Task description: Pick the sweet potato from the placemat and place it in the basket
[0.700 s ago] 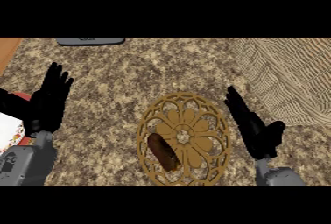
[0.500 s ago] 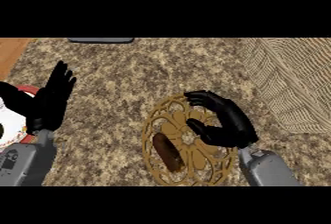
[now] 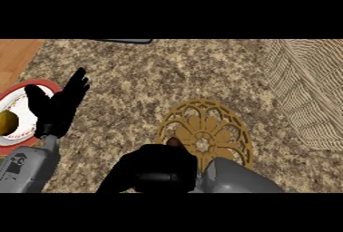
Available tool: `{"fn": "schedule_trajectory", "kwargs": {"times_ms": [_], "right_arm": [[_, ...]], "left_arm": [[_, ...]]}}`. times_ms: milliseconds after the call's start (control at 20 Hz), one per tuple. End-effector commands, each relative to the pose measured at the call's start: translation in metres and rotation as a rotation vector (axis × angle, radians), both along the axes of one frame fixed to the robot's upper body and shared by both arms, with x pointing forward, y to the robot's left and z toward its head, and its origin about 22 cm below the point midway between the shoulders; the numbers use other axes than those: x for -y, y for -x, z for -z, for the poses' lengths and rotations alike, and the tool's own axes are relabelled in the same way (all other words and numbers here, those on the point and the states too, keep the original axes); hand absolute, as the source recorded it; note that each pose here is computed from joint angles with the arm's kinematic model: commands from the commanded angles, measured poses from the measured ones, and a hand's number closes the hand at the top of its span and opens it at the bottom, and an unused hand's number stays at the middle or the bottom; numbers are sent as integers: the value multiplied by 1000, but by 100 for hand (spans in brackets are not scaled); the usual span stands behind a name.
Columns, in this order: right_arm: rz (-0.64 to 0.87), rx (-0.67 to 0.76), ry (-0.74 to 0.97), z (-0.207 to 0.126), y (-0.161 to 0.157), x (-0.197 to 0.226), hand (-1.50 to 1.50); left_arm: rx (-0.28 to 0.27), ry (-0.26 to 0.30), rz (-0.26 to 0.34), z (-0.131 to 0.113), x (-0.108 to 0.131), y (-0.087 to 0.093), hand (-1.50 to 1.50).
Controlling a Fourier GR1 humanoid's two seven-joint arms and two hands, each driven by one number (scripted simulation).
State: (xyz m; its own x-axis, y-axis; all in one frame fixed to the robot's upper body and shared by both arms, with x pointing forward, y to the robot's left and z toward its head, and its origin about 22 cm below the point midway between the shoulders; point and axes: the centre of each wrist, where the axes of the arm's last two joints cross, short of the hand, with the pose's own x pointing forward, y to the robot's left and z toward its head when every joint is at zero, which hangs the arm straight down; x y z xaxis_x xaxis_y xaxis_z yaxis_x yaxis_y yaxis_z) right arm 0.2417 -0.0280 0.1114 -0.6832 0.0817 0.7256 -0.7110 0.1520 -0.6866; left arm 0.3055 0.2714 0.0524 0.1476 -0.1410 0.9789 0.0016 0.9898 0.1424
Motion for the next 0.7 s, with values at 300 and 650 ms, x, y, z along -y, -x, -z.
{"fn": "schedule_trajectory", "kwargs": {"times_ms": [300,650], "right_arm": [[-61,257,273,2,81,-72,-150],[169,785,537,-51,73,-95,-150]], "left_arm": [[-45,-33,-39,19,-35,5,0],[-49,-40,-57,9,-36,2,0]]}}
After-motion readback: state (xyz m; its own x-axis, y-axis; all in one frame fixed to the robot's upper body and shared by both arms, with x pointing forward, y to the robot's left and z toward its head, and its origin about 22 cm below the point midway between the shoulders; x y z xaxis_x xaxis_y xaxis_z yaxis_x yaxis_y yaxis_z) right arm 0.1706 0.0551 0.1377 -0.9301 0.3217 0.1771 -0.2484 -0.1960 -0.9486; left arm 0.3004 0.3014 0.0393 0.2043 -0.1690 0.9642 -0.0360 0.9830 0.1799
